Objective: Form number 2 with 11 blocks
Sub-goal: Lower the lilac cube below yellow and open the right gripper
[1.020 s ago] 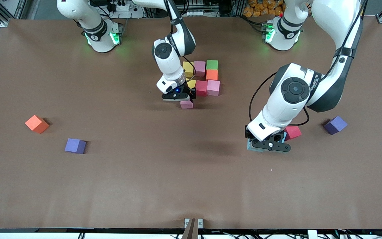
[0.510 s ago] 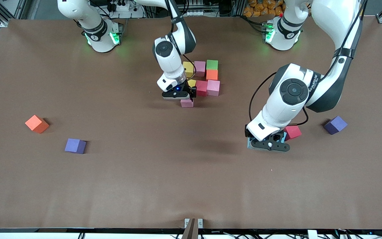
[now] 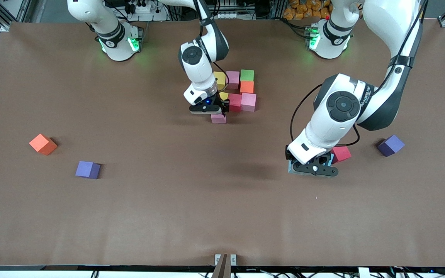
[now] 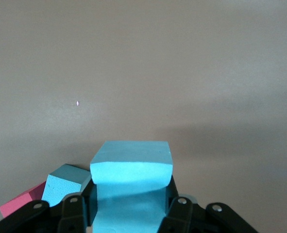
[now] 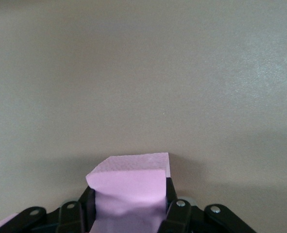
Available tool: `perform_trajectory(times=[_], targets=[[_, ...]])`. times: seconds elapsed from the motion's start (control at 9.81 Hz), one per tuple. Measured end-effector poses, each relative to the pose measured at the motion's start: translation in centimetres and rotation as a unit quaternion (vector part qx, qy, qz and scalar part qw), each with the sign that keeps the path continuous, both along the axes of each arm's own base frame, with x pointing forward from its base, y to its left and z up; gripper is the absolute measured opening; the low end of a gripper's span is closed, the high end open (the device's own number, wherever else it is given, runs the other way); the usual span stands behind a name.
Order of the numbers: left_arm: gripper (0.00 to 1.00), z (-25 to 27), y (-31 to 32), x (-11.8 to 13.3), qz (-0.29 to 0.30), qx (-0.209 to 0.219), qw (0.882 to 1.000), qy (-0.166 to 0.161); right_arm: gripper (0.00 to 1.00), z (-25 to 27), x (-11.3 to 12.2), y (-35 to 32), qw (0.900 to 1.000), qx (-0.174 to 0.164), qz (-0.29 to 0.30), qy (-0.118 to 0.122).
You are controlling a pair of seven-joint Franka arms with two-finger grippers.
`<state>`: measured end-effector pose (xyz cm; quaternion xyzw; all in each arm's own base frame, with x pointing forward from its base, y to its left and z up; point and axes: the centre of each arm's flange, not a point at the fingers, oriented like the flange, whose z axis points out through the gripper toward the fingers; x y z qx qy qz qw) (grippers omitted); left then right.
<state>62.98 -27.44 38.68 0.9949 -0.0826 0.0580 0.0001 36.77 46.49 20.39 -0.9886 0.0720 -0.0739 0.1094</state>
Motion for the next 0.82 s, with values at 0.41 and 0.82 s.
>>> perform_trajectory(times=[0.41,0.82], targets=[[0.55,0.3,-0.1,0.1,0.000,-0.001,1.000,-0.002,1.00,-0.4,0.6,-1.3,0.999,-0.008,-0.031,0.024],[0.55,1.4,-0.4,-0.2,-0.002,-0.001,1.000,-0.006,1.00,3.5,4.7,-2.3,0.988,0.028,-0.128,0.083]])
